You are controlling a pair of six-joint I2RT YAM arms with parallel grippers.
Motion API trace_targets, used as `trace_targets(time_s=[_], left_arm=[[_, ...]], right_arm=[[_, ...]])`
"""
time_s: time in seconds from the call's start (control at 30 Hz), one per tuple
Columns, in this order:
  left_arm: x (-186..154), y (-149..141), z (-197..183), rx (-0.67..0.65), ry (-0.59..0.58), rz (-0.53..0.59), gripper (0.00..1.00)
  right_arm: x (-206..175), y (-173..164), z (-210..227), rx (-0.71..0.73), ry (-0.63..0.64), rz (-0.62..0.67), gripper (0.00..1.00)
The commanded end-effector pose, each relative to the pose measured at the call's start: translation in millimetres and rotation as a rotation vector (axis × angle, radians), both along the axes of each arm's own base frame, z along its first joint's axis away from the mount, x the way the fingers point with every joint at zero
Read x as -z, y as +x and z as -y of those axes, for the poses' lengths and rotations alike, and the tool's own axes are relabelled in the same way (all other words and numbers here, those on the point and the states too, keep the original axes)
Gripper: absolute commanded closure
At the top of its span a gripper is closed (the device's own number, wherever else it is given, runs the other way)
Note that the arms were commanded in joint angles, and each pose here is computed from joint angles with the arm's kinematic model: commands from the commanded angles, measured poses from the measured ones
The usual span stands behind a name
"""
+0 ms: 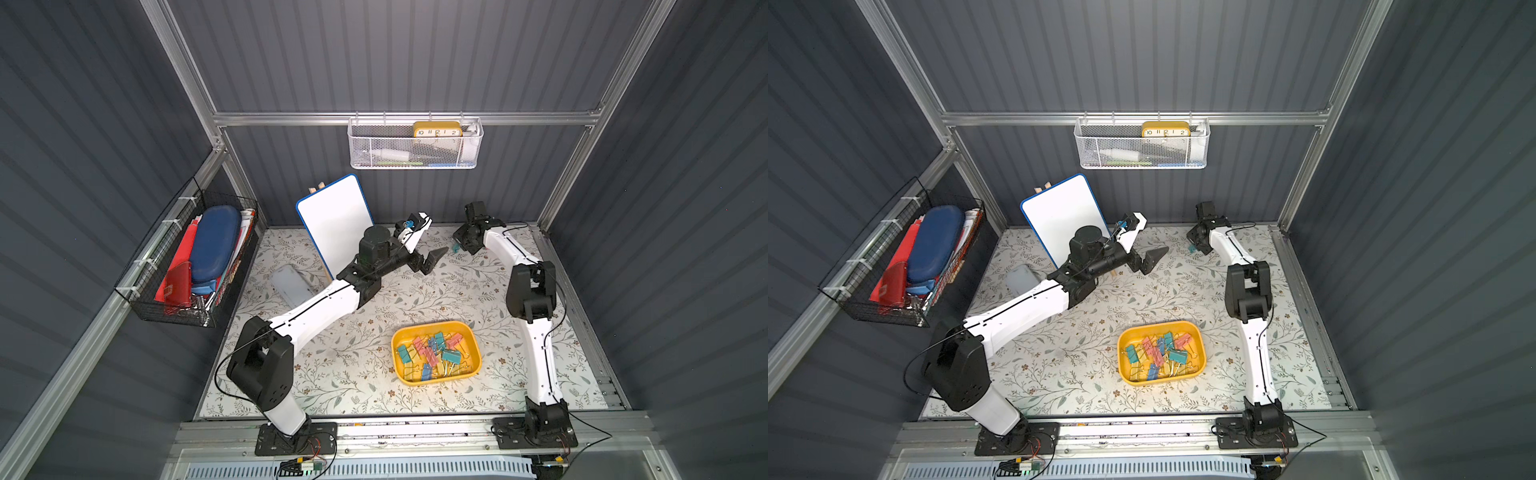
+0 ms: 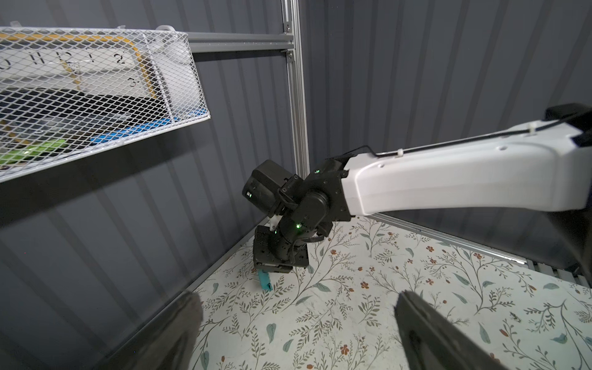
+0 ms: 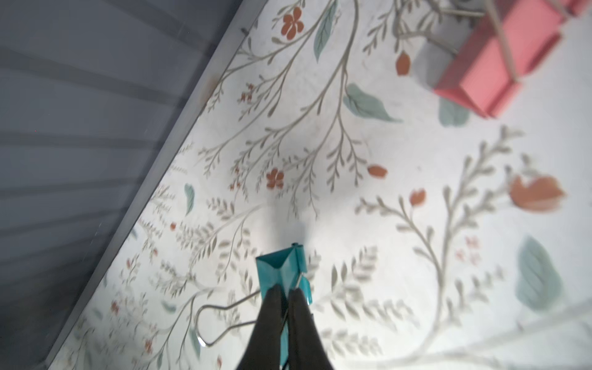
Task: Put the binder clips in the storage box
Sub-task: Pick up the binder clip at the center of the board, then place the binder clip in the storage box.
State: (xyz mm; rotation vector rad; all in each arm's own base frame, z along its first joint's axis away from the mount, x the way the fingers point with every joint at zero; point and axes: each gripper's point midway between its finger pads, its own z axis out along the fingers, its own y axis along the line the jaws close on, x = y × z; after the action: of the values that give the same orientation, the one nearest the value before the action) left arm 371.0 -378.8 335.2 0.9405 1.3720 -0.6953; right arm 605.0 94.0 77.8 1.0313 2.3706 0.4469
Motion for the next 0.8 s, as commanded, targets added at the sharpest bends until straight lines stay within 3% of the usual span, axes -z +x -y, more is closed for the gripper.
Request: trace_targets(time_s=[0.0,0.2,0.43,0.6,0.77], left_arm=[[-14.1,-5.3,-0.6,0.004,-0.022,0.031,0.01],[-21.2,-9.3,-4.2,-0.001,-0.032,0.046,0.01],[-27.2,-11.5,-4.4,-0.002,-0.047,0.054,0.01],[-29.3,-12.9,-4.9,-0.008,-0.051,0.059,0.01],[-33.3,-14.6,-7.2,-0.017,-0.068,0.057,0.01]], right_arm=[[-32.7,-15.9,-11.6,-0.052,0.022,0.058,1.0],[-59.3,-73.6,-24.2,-0.109,0.069,0.093,1.0],[-84.0,-186.5,-43.2,-0.177,0.093,0.12,1.0],[-91.7,-277.3,-71.8,-0.37,0.109,0.118,1.0],[-83.4,-344.7,-110.8,-0.542,0.208,0.099,1.0]])
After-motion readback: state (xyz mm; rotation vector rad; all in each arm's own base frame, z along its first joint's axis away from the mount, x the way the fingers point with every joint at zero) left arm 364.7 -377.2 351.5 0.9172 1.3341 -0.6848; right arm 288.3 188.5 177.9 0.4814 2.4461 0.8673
